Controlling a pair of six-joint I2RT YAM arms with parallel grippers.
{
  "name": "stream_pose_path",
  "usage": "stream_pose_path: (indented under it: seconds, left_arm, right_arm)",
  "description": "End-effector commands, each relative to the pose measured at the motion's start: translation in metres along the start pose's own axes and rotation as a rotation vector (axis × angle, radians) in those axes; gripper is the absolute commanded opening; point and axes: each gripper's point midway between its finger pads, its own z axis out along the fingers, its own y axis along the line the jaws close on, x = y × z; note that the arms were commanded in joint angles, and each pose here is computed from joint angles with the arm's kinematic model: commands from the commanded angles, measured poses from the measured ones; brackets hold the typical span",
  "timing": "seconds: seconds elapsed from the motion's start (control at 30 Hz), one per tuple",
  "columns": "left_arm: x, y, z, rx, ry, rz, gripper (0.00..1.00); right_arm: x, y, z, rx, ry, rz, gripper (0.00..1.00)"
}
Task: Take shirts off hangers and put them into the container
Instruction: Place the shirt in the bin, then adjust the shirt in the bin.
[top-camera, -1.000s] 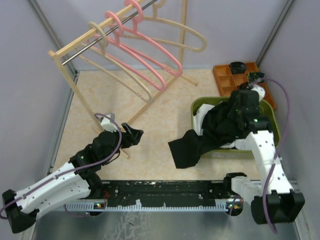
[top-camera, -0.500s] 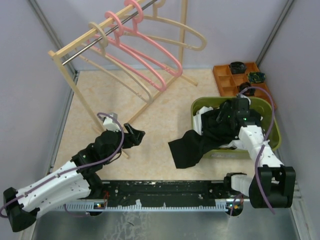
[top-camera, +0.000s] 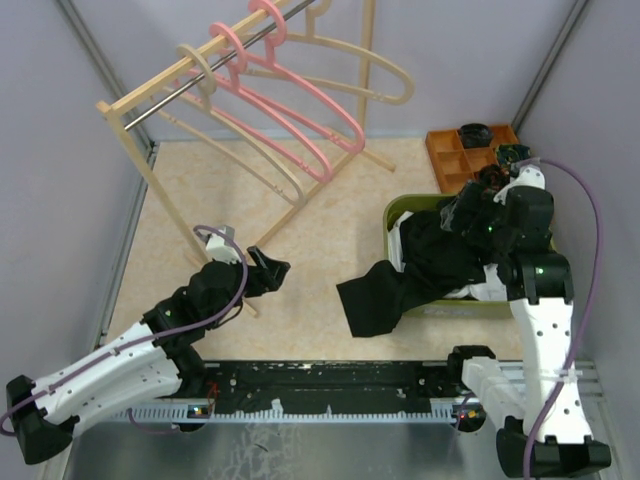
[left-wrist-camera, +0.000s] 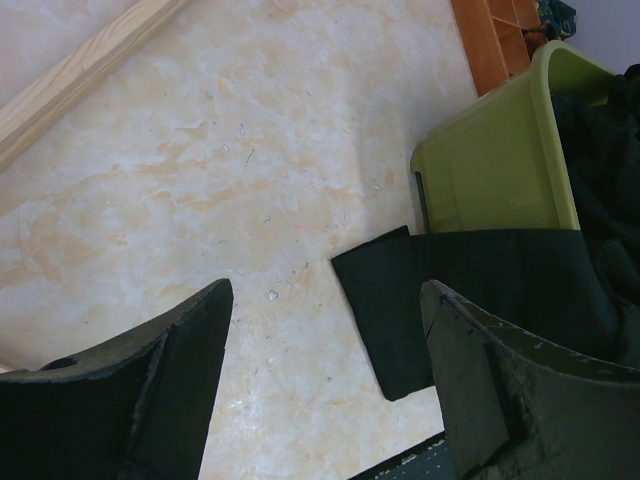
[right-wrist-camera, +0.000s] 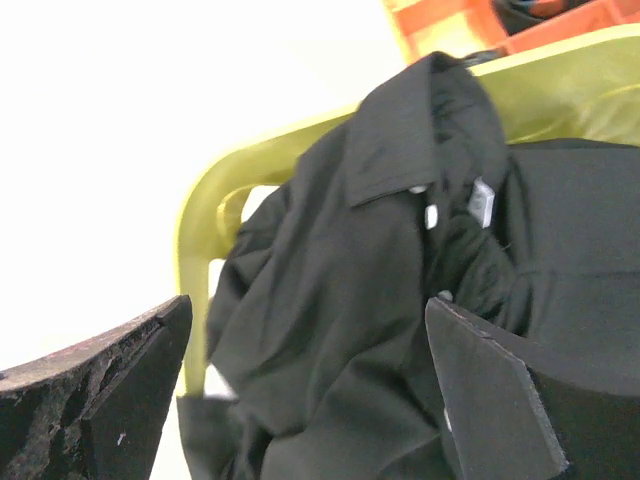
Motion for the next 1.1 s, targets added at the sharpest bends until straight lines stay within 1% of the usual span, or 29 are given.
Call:
stream_pose_path:
  seconds: [0.0,0.1,0.13,0.27,0.43,0.6,0.73,0.8,0.97,1.07]
  left_arm:
    - [-0.005,-0.005,-0.002,0.022,-0.024,-0.021,0.82]
    - [-0.005,-0.005,-0.002,0.021,-0.022,-0.020,0.82]
    - [-0.005,-0.005,-0.002,0.021,-0.023,-0.020,0.82]
    - [-0.005,-0.004,-0.001,0.017,-0.022,-0.025,0.82]
    - [-0.004,-0.005,0.000,0.018,-0.018,-0.031,0.82]
    - [-0.009,-0.005,-0.003,0.011,-0.033,-0.034,0.82]
    - [-0.012,-0.002,-0.006,0.000,-0.046,-0.033,0.82]
    - [-0.014,0.001,-0.008,-0.009,-0.051,-0.035,0.81]
    - [-0.014,0.007,-0.012,-0.018,-0.062,-0.060,0.81]
    - [-0.013,0.007,-0.012,-0.017,-0.064,-0.069,0.81]
  right_arm:
    - [-0.001,0.042,-0.029,-0.237,0.024,-0.026,0.98]
    - [0.006,0.079,-0.047,-0.467,0.032,-0.039,0.90]
    - [0.012,0.090,-0.053,-0.536,0.044,-0.053,0.83]
    - [0.050,0.117,-0.065,-0.684,0.110,-0.143,0.73]
    - [0.103,0.134,-0.061,-0.688,0.215,-0.282,0.66]
    - [0.151,0.156,-0.052,-0.662,0.261,-0.446,0.62]
    - [0.195,0.166,-0.037,-0.581,0.326,-0.561,0.50]
    - [0.210,0.164,-0.025,-0.527,0.327,-0.573,0.49]
    - [0.258,0.165,-0.003,-0.502,0.382,-0.582,0.51]
    - [0.283,0.161,0.009,-0.446,0.441,-0.609,0.49]
